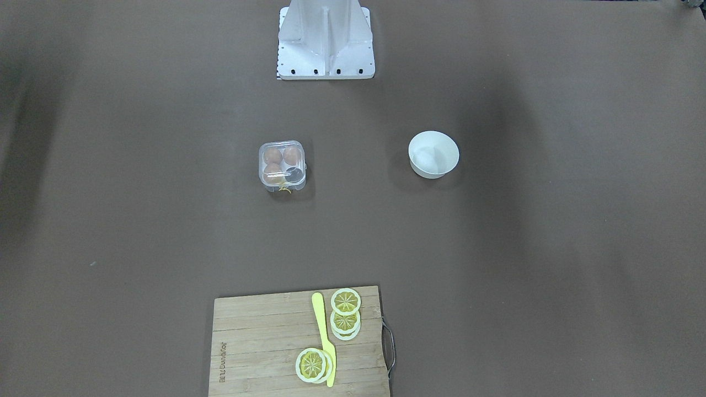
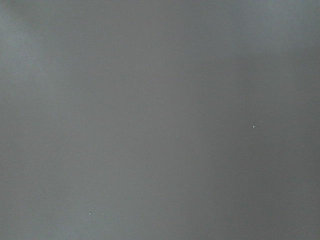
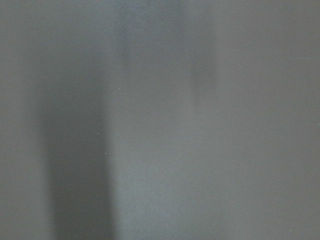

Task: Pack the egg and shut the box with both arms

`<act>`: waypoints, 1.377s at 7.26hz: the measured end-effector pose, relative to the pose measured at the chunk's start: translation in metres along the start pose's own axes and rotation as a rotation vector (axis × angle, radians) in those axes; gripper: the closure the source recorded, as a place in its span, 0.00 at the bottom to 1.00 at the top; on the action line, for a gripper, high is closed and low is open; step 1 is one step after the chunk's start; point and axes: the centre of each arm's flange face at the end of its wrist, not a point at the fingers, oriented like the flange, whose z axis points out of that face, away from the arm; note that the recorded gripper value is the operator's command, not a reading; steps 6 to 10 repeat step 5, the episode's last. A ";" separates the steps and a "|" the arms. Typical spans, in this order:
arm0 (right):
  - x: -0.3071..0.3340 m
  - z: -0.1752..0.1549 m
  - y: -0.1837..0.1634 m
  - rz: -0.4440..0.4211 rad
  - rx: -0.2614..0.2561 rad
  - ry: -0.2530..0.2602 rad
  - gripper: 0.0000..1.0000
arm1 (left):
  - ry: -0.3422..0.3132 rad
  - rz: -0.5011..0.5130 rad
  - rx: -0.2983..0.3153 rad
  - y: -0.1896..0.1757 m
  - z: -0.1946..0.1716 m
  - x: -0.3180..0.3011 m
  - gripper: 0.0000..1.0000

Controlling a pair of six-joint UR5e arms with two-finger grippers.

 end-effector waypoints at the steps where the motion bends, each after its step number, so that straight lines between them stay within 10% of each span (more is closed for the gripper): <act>1: -0.003 0.000 0.000 -0.001 0.002 -0.024 0.00 | 0.000 0.000 0.000 0.000 0.000 0.000 0.02; 10: -0.006 0.001 0.000 -0.002 0.001 -0.060 0.00 | -0.001 0.001 0.000 0.000 0.000 0.000 0.02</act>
